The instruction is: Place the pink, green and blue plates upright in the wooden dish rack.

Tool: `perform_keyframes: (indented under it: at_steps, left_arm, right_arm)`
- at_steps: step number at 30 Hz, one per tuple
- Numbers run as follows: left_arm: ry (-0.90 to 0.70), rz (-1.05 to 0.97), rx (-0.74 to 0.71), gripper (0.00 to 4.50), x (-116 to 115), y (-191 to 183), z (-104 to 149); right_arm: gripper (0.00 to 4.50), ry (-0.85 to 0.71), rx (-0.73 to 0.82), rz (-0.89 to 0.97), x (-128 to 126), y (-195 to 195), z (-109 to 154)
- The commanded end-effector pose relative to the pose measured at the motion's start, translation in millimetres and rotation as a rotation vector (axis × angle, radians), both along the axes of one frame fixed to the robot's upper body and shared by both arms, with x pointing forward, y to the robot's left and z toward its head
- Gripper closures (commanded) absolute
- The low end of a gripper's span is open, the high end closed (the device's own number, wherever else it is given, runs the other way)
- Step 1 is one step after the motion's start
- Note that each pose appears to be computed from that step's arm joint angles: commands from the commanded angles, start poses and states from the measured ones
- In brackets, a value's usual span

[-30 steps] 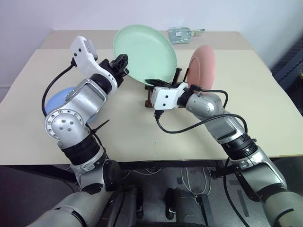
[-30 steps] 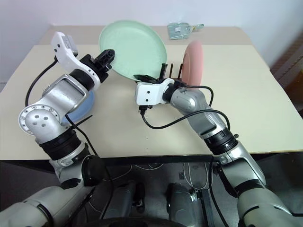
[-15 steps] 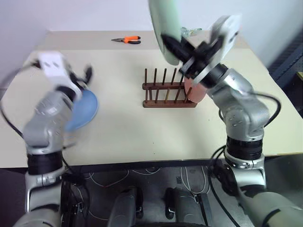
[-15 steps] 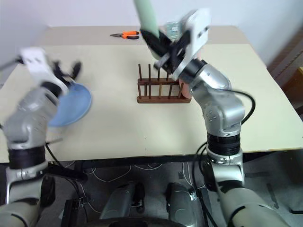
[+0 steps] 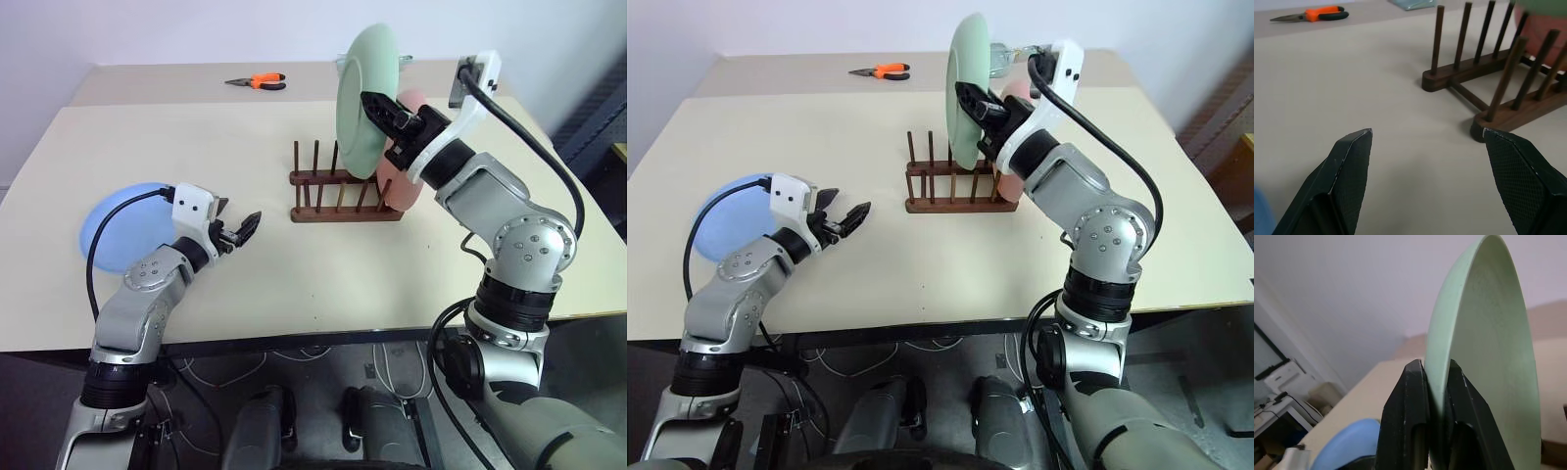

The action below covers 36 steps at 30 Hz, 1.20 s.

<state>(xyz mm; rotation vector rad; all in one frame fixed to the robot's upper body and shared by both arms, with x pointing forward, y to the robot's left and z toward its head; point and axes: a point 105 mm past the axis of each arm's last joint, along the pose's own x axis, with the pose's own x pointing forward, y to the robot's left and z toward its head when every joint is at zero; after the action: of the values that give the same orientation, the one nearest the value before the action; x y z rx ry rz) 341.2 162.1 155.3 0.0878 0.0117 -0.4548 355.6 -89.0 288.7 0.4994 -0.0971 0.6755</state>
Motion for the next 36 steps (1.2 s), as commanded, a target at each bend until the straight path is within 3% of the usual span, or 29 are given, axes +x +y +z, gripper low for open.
perform_keyframes:
  at_steps: [1,5,9,12,16,19,22,25,26,27,28,29,31,36]
  left_arm:
    - [-0.044,-0.012,-0.005,0.82,-4.5,-1.3,10.8]
    - [-0.042,-0.013,0.003,0.82,-5.3,-2.9,8.6]
    - [-0.047,-0.013,-0.008,0.77,-6.0,-4.0,9.5]
    - [-0.056,-0.018,-0.032,0.02,-6.1,-5.2,12.9]
    - [-0.074,0.014,-0.057,0.02,-4.4,-1.3,19.1]
    - [-0.126,0.179,-0.129,0.02,4.5,25.7,33.1]
    - [-0.174,0.569,-0.167,0.02,15.0,86.0,46.2]
    - [-0.107,1.062,-0.151,0.02,2.2,157.4,38.7]
    - [-0.069,1.204,-0.168,0.0,-9.7,176.8,33.4]
    - [-0.035,1.291,-0.19,0.0,-19.4,188.0,28.4]
    - [-0.012,1.333,-0.22,0.0,-25.1,192.9,25.1]
    - [-0.002,1.354,-0.243,0.0,-28.3,194.7,24.3]
    - [0.024,1.342,-0.245,0.0,-27.6,192.4,23.2]
    - [0.236,1.297,-0.424,0.0,-24.9,177.1,-6.9]
  right_arm:
    - [4.5,-0.007,0.016,0.009,0.7,-1.8,7.1]
    - [4.5,0.029,-0.023,-0.018,12.0,-2.0,0.4]
    - [2.97,-0.038,-0.129,-0.042,15.6,1.0,3.8]
    - [1.48,-0.212,-0.37,-0.119,15.3,3.6,6.9]
    - [1.48,-0.517,-0.677,-0.203,8.9,5.7,18.2]
    - [1.48,-0.714,-0.842,-0.295,4.5,1.0,29.3]
    - [1.48,-0.877,-0.942,-0.41,0.0,-9.0,42.9]
    - [1.48,-1.009,-0.94,-0.413,-12.7,-10.2,55.8]
    - [0.93,-1.052,-0.934,-0.348,-20.6,-2.3,55.1]
    - [0.66,-1.092,-0.943,-0.277,-28.1,7.4,50.5]
    - [0.16,-1.113,-0.952,-0.226,-32.4,14.5,45.7]
    - [0.07,-1.113,-0.945,-0.184,-35.0,20.8,39.8]
    - [0.07,-1.101,-0.927,-0.125,-38.1,29.5,29.1]
    - [0.07,-1.081,-0.936,-0.017,-45.1,45.6,2.2]
